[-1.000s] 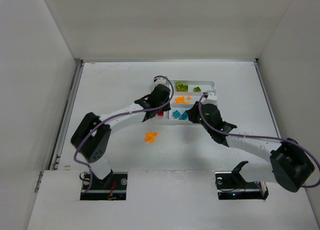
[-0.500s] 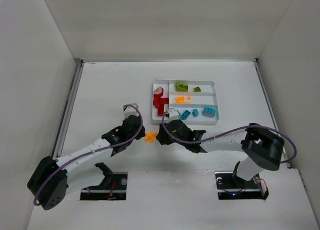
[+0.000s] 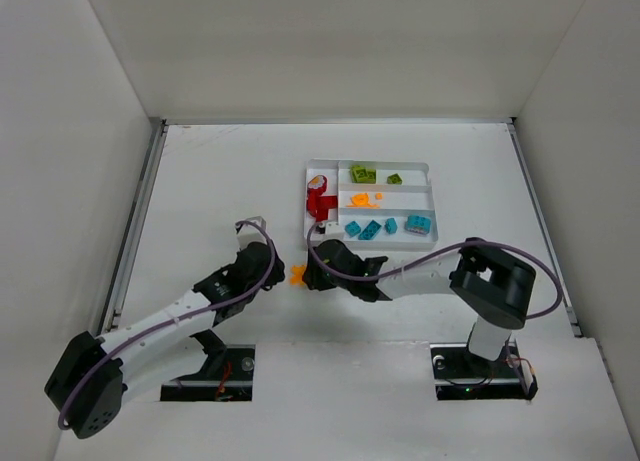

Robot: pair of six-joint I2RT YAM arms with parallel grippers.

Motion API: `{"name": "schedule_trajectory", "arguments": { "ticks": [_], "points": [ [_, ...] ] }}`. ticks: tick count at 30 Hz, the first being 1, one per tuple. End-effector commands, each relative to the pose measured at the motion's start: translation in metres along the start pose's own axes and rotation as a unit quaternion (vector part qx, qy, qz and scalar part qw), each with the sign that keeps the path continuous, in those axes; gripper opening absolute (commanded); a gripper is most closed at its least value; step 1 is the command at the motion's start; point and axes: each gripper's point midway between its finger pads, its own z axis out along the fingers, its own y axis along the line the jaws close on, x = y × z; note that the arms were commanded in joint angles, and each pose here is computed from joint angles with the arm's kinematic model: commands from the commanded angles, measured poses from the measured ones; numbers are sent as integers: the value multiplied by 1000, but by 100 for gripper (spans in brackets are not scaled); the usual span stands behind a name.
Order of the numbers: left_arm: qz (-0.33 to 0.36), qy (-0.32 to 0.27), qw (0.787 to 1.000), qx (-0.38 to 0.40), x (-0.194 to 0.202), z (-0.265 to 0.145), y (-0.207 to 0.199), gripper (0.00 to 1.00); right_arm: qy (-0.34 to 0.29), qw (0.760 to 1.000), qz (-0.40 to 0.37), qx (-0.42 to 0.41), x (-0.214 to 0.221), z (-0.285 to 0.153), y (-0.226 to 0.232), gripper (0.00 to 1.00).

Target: Sort the legos into containers by color

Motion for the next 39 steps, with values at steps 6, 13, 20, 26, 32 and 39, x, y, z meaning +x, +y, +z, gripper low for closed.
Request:
{"name": "schedule_trajectory", "arguments": {
  "ticks": [6,13,20,26,32,39],
  "points": [
    [-18,-12,1000,21,2,-5,-7,28,-1,998,16,68,-6,9,-14,27],
    [-17,-9,999,28,5,-6,-11,31,7,997,9,81,-4,12,-18,17],
    [-3,-4,999,36,11,-8,-17,38,-24,999,21,43,-20,-6,-6,9],
    [2,2,999,42,18,-8,-20,39,-45,998,23,27,-34,-30,-4,10],
    [6,-1,999,43,22,-7,-20,39,-71,996,33,32,-59,-45,-22,10],
    [45,12,999,25,32,0,-22,39,-138,987,58,58,-135,-63,-72,10]
  ]
}}
